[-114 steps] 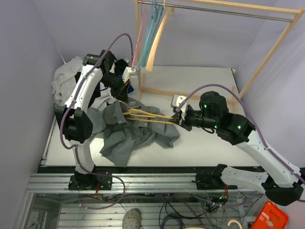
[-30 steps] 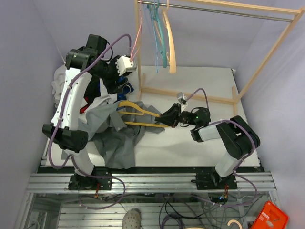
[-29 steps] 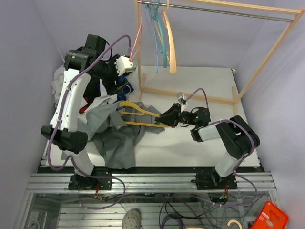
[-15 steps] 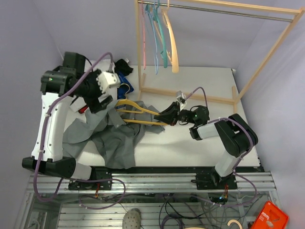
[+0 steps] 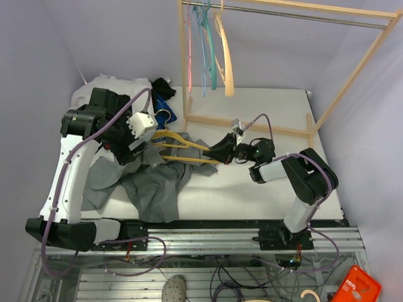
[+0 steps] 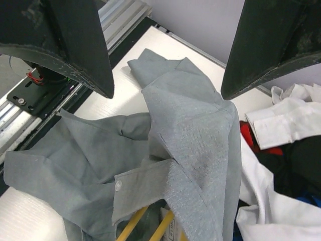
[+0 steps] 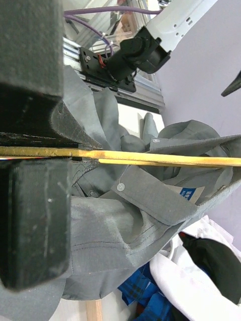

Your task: Place the shirt on the hanger

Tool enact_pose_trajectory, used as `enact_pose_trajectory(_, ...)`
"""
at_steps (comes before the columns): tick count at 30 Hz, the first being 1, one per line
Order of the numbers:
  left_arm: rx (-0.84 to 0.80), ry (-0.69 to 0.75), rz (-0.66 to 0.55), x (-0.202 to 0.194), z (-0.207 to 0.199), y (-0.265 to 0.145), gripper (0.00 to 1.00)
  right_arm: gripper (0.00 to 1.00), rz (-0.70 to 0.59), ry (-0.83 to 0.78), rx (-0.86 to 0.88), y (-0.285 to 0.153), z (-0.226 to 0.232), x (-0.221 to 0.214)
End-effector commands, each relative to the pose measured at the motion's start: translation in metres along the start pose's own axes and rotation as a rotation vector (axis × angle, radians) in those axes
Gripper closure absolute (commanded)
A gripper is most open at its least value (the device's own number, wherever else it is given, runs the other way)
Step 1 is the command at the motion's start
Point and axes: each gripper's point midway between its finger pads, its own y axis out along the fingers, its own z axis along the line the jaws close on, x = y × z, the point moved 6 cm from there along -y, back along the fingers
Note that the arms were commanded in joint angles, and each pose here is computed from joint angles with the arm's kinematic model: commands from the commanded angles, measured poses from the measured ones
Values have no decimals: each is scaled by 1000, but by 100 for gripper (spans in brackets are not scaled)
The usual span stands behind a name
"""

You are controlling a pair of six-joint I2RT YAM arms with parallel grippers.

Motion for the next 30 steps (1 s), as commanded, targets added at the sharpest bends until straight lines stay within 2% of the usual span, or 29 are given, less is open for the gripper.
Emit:
enact_pose_trajectory(1, 94, -47, -9, -2, 6, 8, 1, 100, -66, -122, 12, 5, -1, 18)
enact_pose_trajectory(8, 183, -89, 1, -18, 10, 34, 1, 100, -65, -122, 9, 6, -3, 20)
enact_pose_trajectory(12, 218, -113, 13, -25, 12, 45, 4, 100, -69, -127, 13, 7, -3, 22)
enact_pose_trajectory(16, 268, -109, 47, -34, 17, 53, 4, 100, -69, -125, 16, 8, -3, 22)
enact_pose_trajectory(17, 266, -102, 51, -35, 16, 54, 1, 100, -70, -125, 17, 8, -3, 22)
enact_pose_trajectory(19, 264, -93, 53, -36, 17, 57, 4, 100, -70, -121, 21, 8, -4, 22)
enact_pose_trajectory(25, 403, -75, 62, -25, 41, 40, 16, 100, -47, -117, 99, 9, 1, 16)
enact_pose_trajectory(30, 491, -4, 122, -22, 60, 26, 18, 100, -64, -85, 151, 9, 0, 16)
